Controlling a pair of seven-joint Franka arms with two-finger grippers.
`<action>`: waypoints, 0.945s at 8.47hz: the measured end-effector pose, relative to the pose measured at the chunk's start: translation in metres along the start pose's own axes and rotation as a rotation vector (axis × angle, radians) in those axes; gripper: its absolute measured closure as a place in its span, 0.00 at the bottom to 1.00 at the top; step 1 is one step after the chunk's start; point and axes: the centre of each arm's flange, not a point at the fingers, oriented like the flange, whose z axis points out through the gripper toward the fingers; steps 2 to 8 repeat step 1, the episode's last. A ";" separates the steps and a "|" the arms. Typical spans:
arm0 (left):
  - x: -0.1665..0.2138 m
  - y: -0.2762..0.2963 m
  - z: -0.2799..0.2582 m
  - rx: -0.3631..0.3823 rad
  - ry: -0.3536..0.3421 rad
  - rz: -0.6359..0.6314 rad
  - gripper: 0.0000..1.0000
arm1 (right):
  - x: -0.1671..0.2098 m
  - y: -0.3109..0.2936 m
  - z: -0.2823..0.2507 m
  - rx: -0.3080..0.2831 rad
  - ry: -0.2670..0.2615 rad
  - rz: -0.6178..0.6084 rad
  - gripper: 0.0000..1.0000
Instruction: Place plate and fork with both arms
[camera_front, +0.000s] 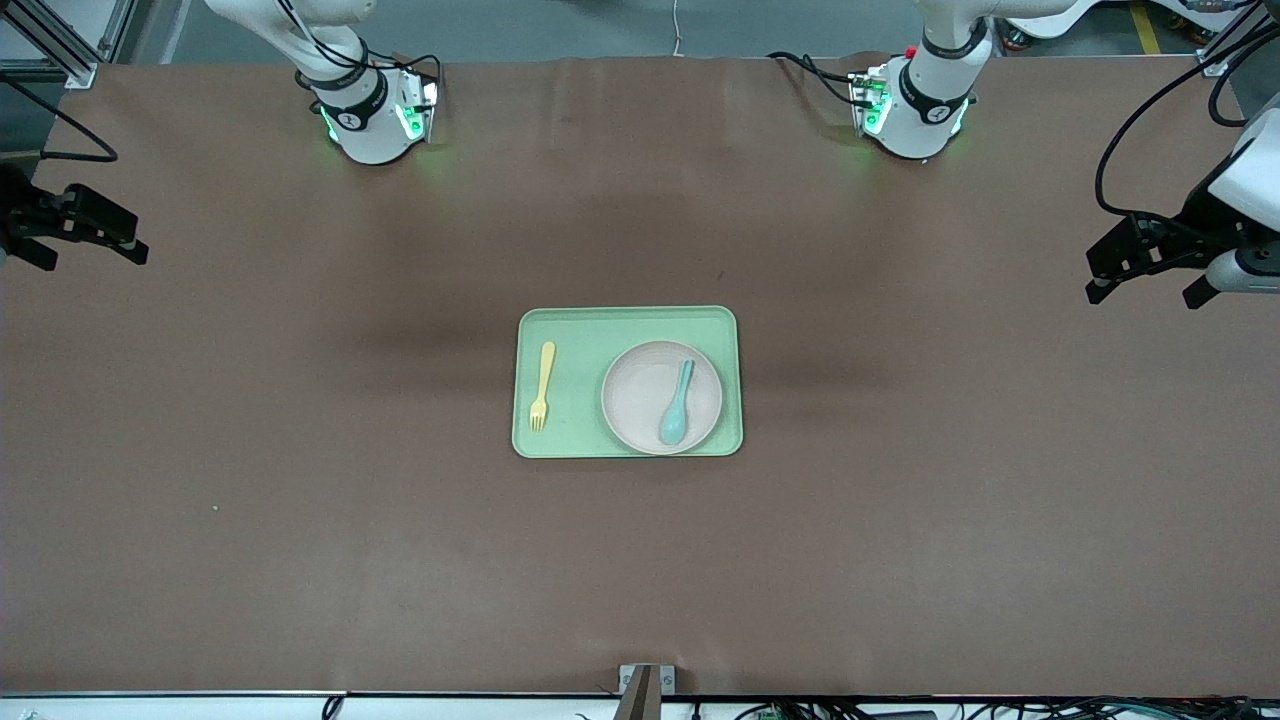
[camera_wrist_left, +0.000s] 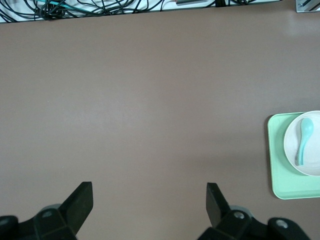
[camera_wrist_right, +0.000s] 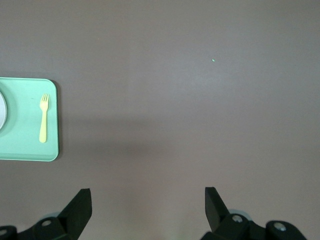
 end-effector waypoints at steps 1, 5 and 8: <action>0.000 0.000 0.000 0.000 0.000 0.000 0.00 | 0.002 -0.002 0.002 0.000 -0.004 -0.005 0.00; 0.000 0.000 0.000 0.000 0.000 0.000 0.00 | 0.002 -0.002 0.002 0.000 -0.004 -0.005 0.00; 0.000 0.000 0.000 0.000 0.000 0.000 0.00 | 0.002 -0.002 0.002 0.000 -0.004 -0.005 0.00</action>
